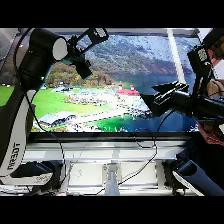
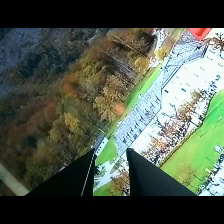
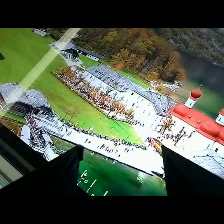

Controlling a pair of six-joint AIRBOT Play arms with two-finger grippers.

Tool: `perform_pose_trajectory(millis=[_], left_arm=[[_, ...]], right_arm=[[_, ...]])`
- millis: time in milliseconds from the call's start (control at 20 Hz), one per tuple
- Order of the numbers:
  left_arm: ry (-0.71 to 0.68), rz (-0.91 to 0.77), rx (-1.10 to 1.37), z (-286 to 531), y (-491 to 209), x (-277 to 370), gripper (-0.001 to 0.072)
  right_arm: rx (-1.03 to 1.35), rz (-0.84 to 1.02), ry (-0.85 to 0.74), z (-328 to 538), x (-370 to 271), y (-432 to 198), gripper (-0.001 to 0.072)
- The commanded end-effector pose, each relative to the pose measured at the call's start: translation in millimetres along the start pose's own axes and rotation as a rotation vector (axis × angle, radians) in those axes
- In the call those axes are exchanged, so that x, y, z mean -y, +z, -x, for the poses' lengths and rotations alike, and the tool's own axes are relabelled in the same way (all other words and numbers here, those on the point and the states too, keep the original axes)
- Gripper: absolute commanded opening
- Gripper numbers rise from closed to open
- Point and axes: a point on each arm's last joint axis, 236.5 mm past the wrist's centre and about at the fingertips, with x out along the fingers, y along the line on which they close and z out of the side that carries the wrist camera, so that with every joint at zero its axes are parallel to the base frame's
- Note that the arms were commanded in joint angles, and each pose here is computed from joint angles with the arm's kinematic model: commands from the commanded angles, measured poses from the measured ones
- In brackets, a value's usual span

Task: Fold the clothes and pants, and hang the long-sleeved shirts on hangers.

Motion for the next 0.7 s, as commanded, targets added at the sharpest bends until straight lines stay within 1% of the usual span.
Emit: perform_pose_trajectory(millis=[0, 650], left_arm=[[0.000, 0.000, 0.001, -0.1, 0.3, -0.2, 0.0237], [-0.012, 0.004, 0.011, -0.2, 2.7, 2.7, 0.0237]], right_arm=[[0.000, 0.000, 0.001, 0.1, -0.3, 0.1, 0.0549], [0.001, -0.001, 0.002, 0.1, -0.6, 0.2, 0.0549]])
